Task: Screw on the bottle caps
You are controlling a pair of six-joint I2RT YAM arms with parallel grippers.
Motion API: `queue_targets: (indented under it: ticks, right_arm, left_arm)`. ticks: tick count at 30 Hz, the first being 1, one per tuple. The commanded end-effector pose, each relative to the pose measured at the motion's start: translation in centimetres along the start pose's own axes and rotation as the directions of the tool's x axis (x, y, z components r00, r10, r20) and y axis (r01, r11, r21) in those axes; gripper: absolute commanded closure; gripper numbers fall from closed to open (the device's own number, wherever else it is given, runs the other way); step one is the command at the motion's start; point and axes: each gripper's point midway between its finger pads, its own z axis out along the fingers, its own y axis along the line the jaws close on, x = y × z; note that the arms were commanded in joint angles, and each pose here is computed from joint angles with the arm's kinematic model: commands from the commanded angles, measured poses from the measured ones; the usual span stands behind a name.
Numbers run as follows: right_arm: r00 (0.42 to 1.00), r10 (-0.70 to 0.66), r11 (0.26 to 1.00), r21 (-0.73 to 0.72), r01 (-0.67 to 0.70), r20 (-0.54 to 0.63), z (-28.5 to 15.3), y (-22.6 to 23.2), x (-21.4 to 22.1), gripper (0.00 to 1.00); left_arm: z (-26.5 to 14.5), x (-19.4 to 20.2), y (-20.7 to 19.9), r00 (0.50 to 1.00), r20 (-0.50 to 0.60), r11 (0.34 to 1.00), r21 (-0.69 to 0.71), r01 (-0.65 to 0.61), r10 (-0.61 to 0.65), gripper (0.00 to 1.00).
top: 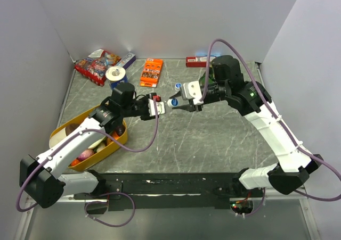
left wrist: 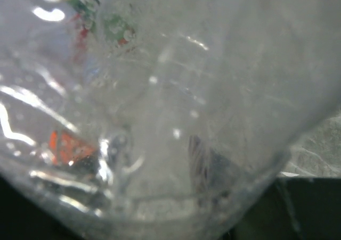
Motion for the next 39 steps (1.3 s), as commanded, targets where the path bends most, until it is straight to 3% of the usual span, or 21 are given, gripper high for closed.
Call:
queue_targets:
  ticks: [1,3,4,6,10,15,21,22,23,24,25,26,28,31,33,36,37,38,39]
  right_arm:
    - [0.987,0.153,0.986,0.058,-0.155,0.044,0.7,-1.9,-0.4,1.0]
    - [0.965,0.238,0.937,0.235,-0.258,0.109,0.2,-4.7,-0.7,1.0]
    - [0.958,0.248,0.92,0.274,-0.28,0.145,0.0,-5.2,-1.2,1.0]
    - [0.935,0.306,0.878,0.326,-0.35,0.178,-0.1,-5.7,-1.5,1.0]
    - [0.905,0.372,0.851,0.315,-0.421,0.206,0.4,-5.6,-2.2,1.0]
    - [0.913,0.36,0.846,0.347,-0.406,0.19,0.0,-5.5,-1.9,1.0]
    - [0.897,0.404,0.82,0.364,-0.443,0.18,0.2,-5.9,-0.7,0.99]
    - [0.895,0.41,0.821,0.357,-0.445,0.175,0.3,-6.0,-0.7,0.94]
    - [0.883,0.438,0.809,0.353,-0.47,0.171,0.6,-6.0,-0.2,0.81]
    - [0.877,0.445,0.797,0.367,-0.48,0.181,0.6,-6.4,-0.2,0.78]
    - [0.872,0.452,0.789,0.37,-0.49,0.19,0.6,-6.6,-0.1,0.78]
    - [0.865,0.461,0.784,0.365,-0.502,0.2,0.6,-6.6,-0.2,0.85]
    - [0.86,0.467,0.779,0.365,-0.51,0.205,0.7,-6.9,-0.2,0.84]
    - [0.842,0.496,0.742,0.399,-0.538,0.213,0.7,-7.5,0.5,0.65]
    - [0.826,0.52,0.72,0.408,-0.561,0.219,0.6,-7.8,1.1,0.62]
    - [0.805,0.553,0.712,0.379,-0.591,0.216,1.1,-7.4,1.6,0.78]
    - [0.798,0.565,0.712,0.364,-0.6,0.21,1.2,-7.2,1.8,0.97]
    - [0.797,0.567,0.717,0.353,-0.602,0.207,1.3,-7.0,1.9,1.0]
    - [0.798,0.565,0.719,0.35,-0.6,0.209,1.3,-7.0,1.8,1.0]
  left_arm:
    - [-0.4,-4.8,4.8,0.985,0.169,0.97,-0.241,0.032,0.01,0.99]
    - [-1.3,-4.3,7.6,0.986,0.153,0.877,-0.462,0.132,-0.068,0.99]
    - [-1.0,-6.3,7.5,0.976,0.215,0.841,-0.52,0.149,-0.04,0.99]
    - [-0.9,-5.8,8.1,0.979,0.194,0.778,-0.604,0.173,-0.068,0.99]
    - [0.2,-6.9,7.8,0.96,0.248,0.774,-0.579,0.257,-0.133,0.99]
    - [-0.1,-6.9,7.5,0.931,0.303,0.746,-0.567,0.349,-0.205,0.99]
    - [-2.2,-7.8,6.3,0.893,0.396,0.747,-0.523,0.411,-0.214,0.99]
    - [-2.5,-8.0,6.1,0.888,0.409,0.75,-0.516,0.415,-0.21,0.99]
    - [-2.9,-8.5,6.0,0.88,0.426,0.752,-0.505,0.424,-0.21,0.99]
    - [-2.7,-8.4,5.8,0.88,0.422,0.757,-0.496,0.425,-0.218,0.99]
    - [-2.7,-8.4,5.7,0.88,0.42,0.76,-0.491,0.425,-0.221,0.99]
    - [-2.6,-8.5,5.6,0.877,0.423,0.761,-0.485,0.43,-0.227,0.99]
    - [-2.7,-8.8,5.7,0.871,0.435,0.761,-0.478,0.44,-0.23,0.99]
    - [-2.6,-9.2,5.6,0.857,0.456,0.762,-0.459,0.457,-0.239,0.99]
    - [-2.6,-9.5,5.5,0.839,0.477,0.754,-0.441,0.486,-0.262,0.99]
    - [-2.4,-9.8,5.5,0.805,0.508,0.74,-0.404,0.537,-0.307,0.99]
    - [-2.2,-9.8,5.4,0.796,0.512,0.733,-0.398,0.552,-0.321,0.99]
    - [-2.2,-9.9,5.5,0.778,0.525,0.721,-0.381,0.578,-0.346,0.99]
    - [-1.9,-9.8,5.3,0.776,0.518,0.728,-0.365,0.58,-0.359,0.93]
